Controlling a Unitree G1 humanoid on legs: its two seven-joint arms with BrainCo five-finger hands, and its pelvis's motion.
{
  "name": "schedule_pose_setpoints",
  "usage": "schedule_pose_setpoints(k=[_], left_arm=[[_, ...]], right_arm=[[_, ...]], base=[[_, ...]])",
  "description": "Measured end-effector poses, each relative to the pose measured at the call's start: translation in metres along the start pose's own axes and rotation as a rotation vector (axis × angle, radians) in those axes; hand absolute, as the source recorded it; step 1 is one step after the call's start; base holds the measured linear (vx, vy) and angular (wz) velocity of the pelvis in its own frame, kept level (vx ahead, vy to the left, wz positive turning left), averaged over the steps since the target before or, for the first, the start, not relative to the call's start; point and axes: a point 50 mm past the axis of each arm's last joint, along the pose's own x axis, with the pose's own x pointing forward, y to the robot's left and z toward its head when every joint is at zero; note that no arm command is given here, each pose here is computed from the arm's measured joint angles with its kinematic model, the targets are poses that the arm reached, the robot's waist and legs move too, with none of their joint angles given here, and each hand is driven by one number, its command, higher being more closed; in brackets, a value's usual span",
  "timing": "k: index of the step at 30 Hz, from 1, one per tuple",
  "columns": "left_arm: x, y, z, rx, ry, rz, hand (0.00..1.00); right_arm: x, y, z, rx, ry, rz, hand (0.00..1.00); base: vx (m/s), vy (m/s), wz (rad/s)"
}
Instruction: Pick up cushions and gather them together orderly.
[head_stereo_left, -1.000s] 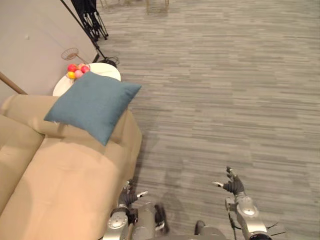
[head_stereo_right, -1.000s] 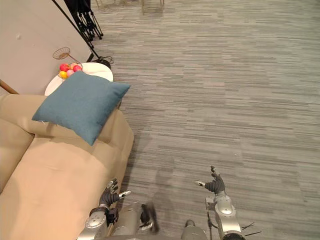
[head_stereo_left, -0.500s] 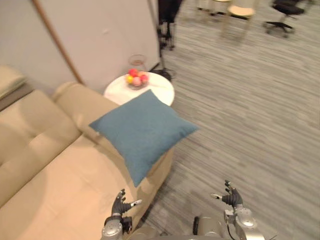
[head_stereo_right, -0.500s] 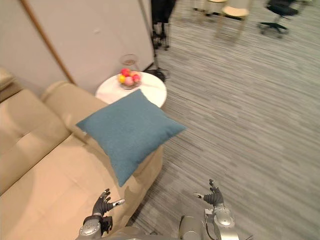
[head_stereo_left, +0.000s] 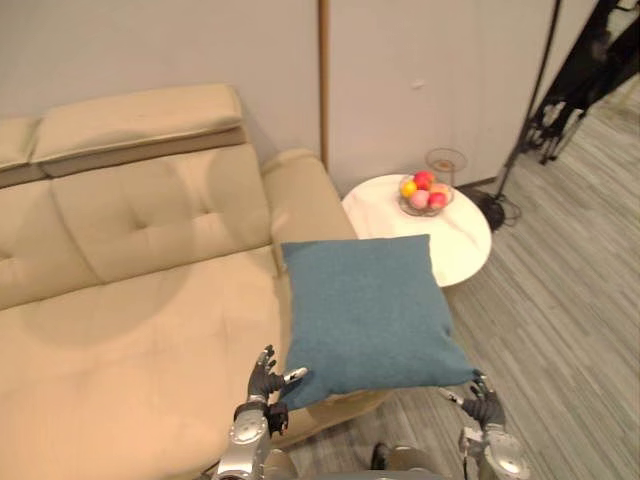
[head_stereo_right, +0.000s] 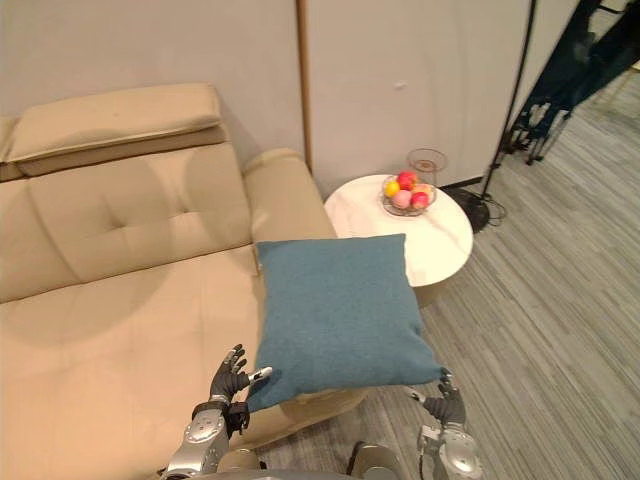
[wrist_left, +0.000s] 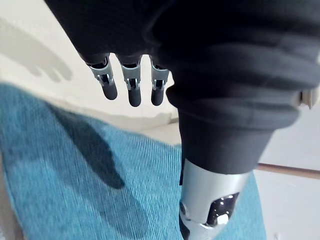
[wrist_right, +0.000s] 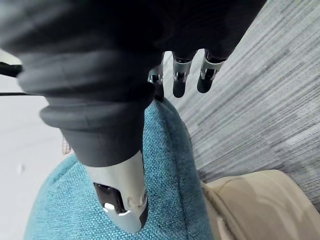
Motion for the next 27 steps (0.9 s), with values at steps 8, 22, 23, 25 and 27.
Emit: schedule_pose_setpoints(k=[8,22,23,25,27], left_arm=[[-0.005,0.043,-0.008,0.100,0.032,0.079,0.00],[0.023,0.029,0.051,0.138,-0.150,0.015,0.00],[0.025,0.026,0.056,0.136,-0.163,0.006,0.00],[0.032,0.012,0.076,0.096,-0.218,-0.023,0.00],[0.038,-0.006,0.100,0.091,-0.283,-0.070,0.00]], right_arm=[[-0.001,-0.030,-0.016,0.020,0.084,-0.110,0.00],[0.047,-0.017,0.136,-0.209,-0.374,-0.011,0.00],[0.048,-0.011,0.141,-0.215,-0.388,0.008,0.00],[0.051,0.014,0.159,-0.243,-0.437,0.080,0.00],[0.054,0.037,0.175,-0.262,-0.469,0.134,0.00]], base=[[0.00,0.052,-0.02],[-0.06,-0.013,-0.05],[-0.11,-0.007,0.09],[-0.11,-0.007,0.18],[-0.12,-0.011,0.24]])
